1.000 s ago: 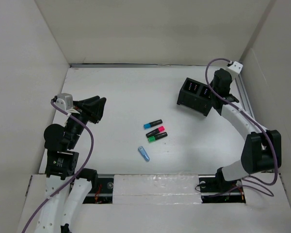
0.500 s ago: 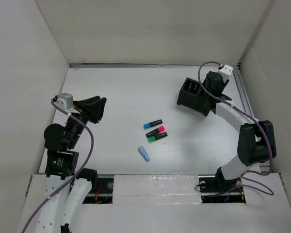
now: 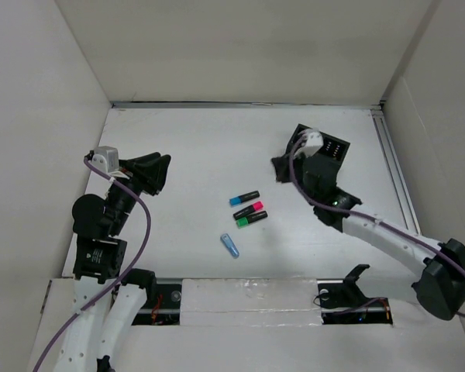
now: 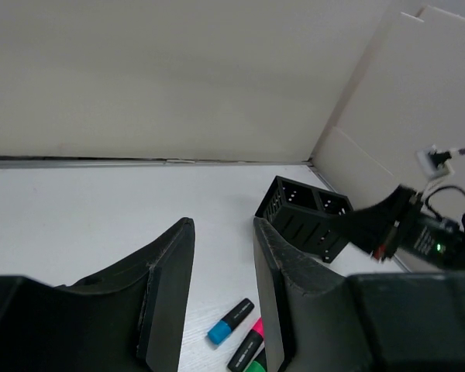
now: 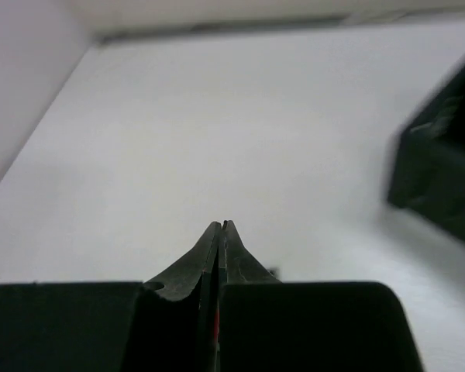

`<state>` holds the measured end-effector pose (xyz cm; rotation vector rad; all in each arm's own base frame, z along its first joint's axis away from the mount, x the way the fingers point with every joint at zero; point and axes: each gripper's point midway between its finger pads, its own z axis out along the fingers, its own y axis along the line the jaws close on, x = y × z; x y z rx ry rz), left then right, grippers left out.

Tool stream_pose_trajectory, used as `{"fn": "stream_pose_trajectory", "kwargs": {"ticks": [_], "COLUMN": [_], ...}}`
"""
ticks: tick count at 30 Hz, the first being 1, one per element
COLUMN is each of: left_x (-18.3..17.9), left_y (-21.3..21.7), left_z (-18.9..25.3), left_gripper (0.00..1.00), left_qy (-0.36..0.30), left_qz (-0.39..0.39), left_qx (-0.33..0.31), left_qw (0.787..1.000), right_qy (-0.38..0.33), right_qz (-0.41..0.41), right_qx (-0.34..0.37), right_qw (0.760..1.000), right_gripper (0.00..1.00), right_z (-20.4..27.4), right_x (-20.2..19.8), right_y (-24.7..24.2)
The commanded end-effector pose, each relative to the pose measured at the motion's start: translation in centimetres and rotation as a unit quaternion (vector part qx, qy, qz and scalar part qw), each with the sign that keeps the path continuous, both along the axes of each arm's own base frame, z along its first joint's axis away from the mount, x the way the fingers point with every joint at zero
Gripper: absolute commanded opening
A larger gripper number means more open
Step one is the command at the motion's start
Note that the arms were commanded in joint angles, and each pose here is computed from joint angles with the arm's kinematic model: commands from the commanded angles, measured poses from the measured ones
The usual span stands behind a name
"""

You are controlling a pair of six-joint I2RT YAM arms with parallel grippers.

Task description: Organize the desk

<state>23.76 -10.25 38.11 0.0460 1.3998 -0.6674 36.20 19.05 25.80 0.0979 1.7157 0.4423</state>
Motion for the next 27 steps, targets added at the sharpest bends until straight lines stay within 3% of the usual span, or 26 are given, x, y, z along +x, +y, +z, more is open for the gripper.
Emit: {"fn": "stream_pose_trajectory", "kwargs": {"ticks": [1, 3, 5, 6, 7, 10, 14, 23, 27], "left_x": [0.1, 0.2, 0.2, 0.0, -0.1, 0.1, 0.1, 0.0, -0.1], "left_y": [0.2, 0.3, 0.2, 0.0, 0.0, 0.3, 0.5, 0.4, 0.3], "left_z": [0.9, 0.9, 0.9, 1.0, 1.0, 1.0, 1.1, 1.1, 1.1], "left_gripper": [0.33, 0.33, 0.33, 0.33, 0.33, 0.33, 0.33, 0.33, 0.33], "left_qy": [-0.022, -0.02, -0.019, -0.021, -0.023, -0.022, -0.024, -0.024, -0.024], "left_qz": [0.005, 0.008, 0.006, 0.0, -0.002, 0.008, 0.012, 0.01, 0.009], "left_qx": [0.001, 0.001, -0.001, -0.001, -0.001, -0.001, -0.001, 0.0, 0.0], "left_qw": [1.0, 1.0, 1.0, 1.0, 1.0, 1.0, 1.0, 1.0, 1.0], "right_qy": [0.047, 0.085, 0.107, 0.114, 0.124, 0.146, 0.173, 0.191, 0.212], "right_qz": [0.209, 0.255, 0.295, 0.314, 0.329, 0.381, 0.38, 0.355, 0.312], "right_qx": [-0.021, -0.069, -0.099, -0.105, -0.113, -0.132, -0.185, -0.23, -0.268], "right_qw": [0.977, 0.961, 0.944, 0.937, 0.929, 0.903, 0.89, 0.886, 0.886], "right_gripper": [0.0, 0.0, 0.19, 0.34, 0.57, 0.72, 0.71, 0.63, 0.53], "right_z": [-4.2, -7.1, -9.4, -10.1, -11.3, -13.6, -17.0, -21.0, -23.7], "right_x": [-7.0, -10.3, -13.8, -14.9, -15.7, -18.4, -19.3, -18.4, -17.5], "right_y": [9.2, 10.9, 12.4, 12.9, 13.4, 16.0, 17.8, 19.8, 19.1]}}
